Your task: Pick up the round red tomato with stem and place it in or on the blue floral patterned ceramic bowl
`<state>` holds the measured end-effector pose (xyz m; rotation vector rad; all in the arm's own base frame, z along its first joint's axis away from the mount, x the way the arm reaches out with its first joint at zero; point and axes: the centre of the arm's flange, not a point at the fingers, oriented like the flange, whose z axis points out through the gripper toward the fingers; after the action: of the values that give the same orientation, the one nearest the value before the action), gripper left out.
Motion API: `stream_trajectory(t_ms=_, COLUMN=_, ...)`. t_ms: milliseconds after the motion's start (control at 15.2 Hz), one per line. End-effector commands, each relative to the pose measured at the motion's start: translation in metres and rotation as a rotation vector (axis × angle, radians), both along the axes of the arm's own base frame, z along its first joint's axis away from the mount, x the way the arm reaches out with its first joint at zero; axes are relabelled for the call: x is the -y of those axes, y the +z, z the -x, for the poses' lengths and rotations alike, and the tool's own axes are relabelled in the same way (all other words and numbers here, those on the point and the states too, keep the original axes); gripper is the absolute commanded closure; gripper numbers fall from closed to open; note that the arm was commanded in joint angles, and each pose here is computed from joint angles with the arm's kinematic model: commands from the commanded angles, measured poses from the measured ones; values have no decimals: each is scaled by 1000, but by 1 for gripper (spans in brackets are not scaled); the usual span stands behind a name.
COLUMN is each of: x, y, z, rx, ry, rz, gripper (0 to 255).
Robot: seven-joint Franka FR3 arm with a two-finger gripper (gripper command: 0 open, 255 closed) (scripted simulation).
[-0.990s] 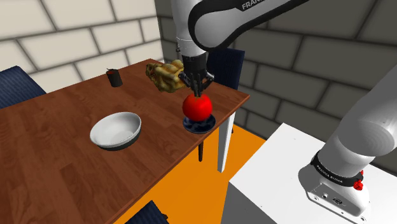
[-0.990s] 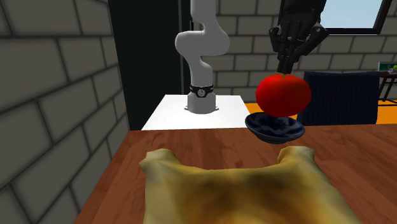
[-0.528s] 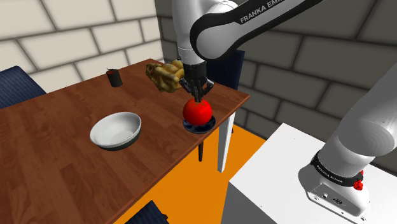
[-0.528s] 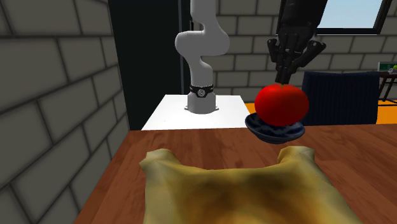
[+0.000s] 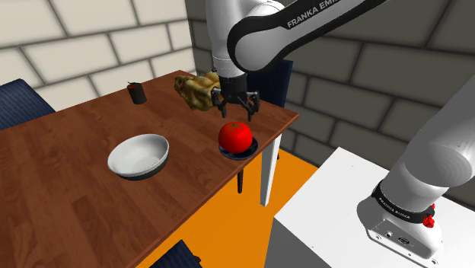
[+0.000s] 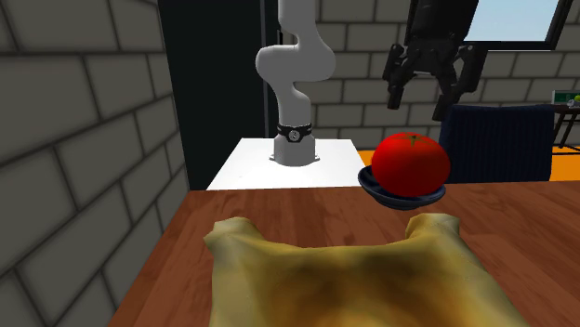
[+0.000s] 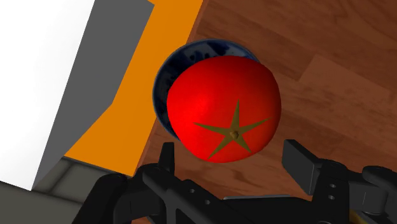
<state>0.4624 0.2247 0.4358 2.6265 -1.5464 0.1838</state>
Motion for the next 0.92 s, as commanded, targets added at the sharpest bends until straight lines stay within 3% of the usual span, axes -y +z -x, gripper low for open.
stream_trajectory(t_ms=0, x=0, y=0, z=0, rx=0, ry=0, rz=0, gripper=0)
stream_trajectory(t_ms=66, x=0, y=0, z=0, rx=0, ry=0, rz=0, gripper=0)
stream_trajectory(t_ms=330, x=-7, y=49, z=3, rx=0, ry=0, rz=0, gripper=0)
stream_trajectory(t_ms=858, x=-7, y=49, z=3, rx=0, ry=0, rz=0, gripper=0)
